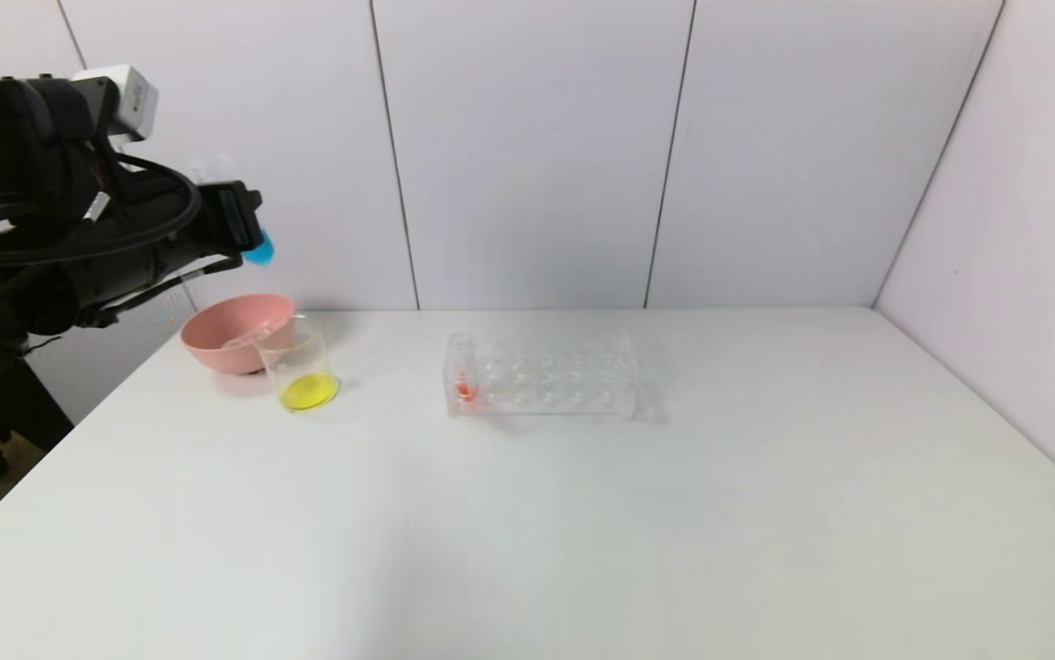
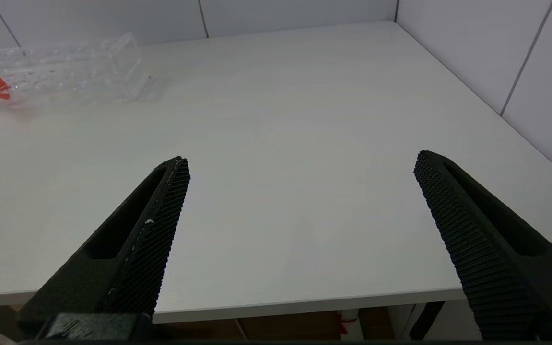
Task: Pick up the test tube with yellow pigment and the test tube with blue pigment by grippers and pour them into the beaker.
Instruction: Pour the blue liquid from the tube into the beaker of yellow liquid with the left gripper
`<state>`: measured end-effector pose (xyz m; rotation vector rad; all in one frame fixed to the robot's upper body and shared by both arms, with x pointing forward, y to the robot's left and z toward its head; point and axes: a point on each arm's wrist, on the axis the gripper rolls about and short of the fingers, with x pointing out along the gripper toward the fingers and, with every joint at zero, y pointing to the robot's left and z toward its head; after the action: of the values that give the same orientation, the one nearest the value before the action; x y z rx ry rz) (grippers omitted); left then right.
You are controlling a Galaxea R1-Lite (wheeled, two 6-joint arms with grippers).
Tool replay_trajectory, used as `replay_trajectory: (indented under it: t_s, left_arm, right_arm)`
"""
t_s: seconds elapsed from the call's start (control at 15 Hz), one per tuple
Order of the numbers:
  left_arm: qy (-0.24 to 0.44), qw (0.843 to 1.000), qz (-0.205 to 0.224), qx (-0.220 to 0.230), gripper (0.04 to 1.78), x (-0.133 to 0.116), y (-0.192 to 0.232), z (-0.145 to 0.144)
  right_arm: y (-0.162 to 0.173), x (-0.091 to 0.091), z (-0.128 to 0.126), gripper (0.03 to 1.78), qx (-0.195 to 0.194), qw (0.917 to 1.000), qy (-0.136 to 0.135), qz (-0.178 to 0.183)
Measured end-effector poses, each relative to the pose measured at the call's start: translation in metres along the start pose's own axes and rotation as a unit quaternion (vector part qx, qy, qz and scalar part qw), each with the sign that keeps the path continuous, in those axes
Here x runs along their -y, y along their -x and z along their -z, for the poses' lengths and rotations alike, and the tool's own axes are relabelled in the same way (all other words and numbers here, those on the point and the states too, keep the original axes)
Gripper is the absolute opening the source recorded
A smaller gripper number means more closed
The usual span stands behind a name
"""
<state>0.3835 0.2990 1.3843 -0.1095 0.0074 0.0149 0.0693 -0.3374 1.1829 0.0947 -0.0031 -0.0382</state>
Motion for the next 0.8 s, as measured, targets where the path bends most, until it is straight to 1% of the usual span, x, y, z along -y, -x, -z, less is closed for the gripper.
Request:
replay_trajectory:
  t_s: [0.27, 0.4, 0.6, 0.8]
  left_arm:
    - [0.0, 0.999, -0.034, -0.002, 0.45, -0.047, 0.009, -0.006]
    - [0.001, 0.999, -0.042, -0.008, 0.45, -0.066, 0.015, -0.007]
    - [0.001, 0.999, -0.046, -0.008, 0.45, -0.08, 0.023, -0.009]
    - [0.002, 0.999, -0.042, -0.009, 0.45, -0.084, 0.023, -0.009]
  right_arm:
    - [0.0, 0.0, 0.0, 1.71, 0.0, 1.0, 0.0, 0.0]
    - [0.0, 0.0, 0.0, 1.71, 0.0, 1.0, 0.0, 0.0]
    - [0.0, 0.0, 0.0, 1.71, 0.0, 1.0, 0.0, 0.0]
    - [0.0, 0.0, 0.0, 1.71, 0.0, 1.0, 0.0, 0.0]
